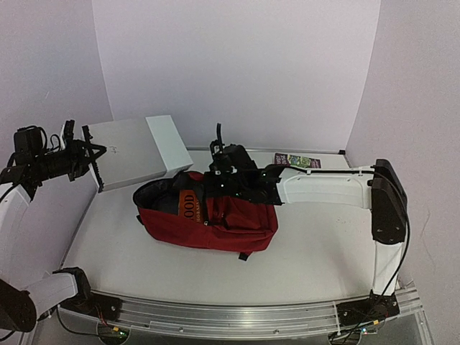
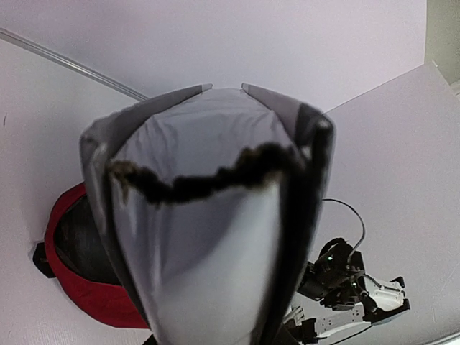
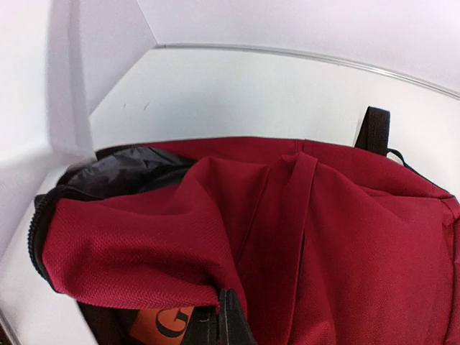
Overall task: Pack the student bag
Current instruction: Place the book in the student bag.
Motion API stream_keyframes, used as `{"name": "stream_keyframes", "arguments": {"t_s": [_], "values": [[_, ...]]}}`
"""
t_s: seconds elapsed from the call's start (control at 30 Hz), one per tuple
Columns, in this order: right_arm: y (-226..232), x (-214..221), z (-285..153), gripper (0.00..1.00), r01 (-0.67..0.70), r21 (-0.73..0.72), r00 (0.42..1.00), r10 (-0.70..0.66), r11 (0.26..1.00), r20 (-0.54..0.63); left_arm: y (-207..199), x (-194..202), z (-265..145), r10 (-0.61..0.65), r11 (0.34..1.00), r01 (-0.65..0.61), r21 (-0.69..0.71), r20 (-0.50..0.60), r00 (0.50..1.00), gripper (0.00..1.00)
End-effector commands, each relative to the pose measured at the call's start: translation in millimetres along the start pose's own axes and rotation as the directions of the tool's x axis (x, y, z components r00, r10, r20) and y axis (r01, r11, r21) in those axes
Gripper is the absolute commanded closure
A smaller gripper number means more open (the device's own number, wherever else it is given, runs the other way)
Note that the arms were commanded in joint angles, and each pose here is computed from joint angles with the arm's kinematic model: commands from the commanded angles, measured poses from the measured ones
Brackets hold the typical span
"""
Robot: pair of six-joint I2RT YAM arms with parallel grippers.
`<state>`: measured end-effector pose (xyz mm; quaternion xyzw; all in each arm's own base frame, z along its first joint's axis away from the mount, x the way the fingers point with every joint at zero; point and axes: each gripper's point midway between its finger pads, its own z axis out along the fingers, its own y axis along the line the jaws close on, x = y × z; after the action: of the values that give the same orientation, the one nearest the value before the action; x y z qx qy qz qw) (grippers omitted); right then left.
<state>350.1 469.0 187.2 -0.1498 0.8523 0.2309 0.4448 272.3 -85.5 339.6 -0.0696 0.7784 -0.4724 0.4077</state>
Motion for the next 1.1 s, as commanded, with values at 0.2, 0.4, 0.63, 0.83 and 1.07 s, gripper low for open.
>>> {"name": "stream_keyframes", "arguments": {"t_s": [0.2,0.4,0.63,0.83,1.07], "values": [[3,-67,-37,1.0,-0.235,-0.045,0.948,0.24,0.971,0.211,13,35,-1,-0.05,0.998,0.052,0.036,-0.044,0.998,0.81],[-31,-68,-21,1.0,-0.34,0.024,0.917,0.325,0.94,0.23,13,45,-12,-0.054,0.999,0.054,-0.008,-0.007,0.999,0.82],[-64,-71,-13,1.0,-0.434,0.071,0.877,0.403,0.898,0.263,11,51,-25,-0.078,0.994,0.08,-0.075,0.023,0.997,0.82],[-71,-68,-5,1.0,-0.452,0.084,0.871,0.418,0.888,0.259,14,78,-23,-0.163,0.986,0.159,-0.051,-0.089,0.983,0.81],[-61,-70,-7,1.0,-0.446,0.041,0.875,0.426,0.894,0.229,39,85,-7,-0.281,0.96,0.277,-0.045,-0.115,0.953,0.83]]}}
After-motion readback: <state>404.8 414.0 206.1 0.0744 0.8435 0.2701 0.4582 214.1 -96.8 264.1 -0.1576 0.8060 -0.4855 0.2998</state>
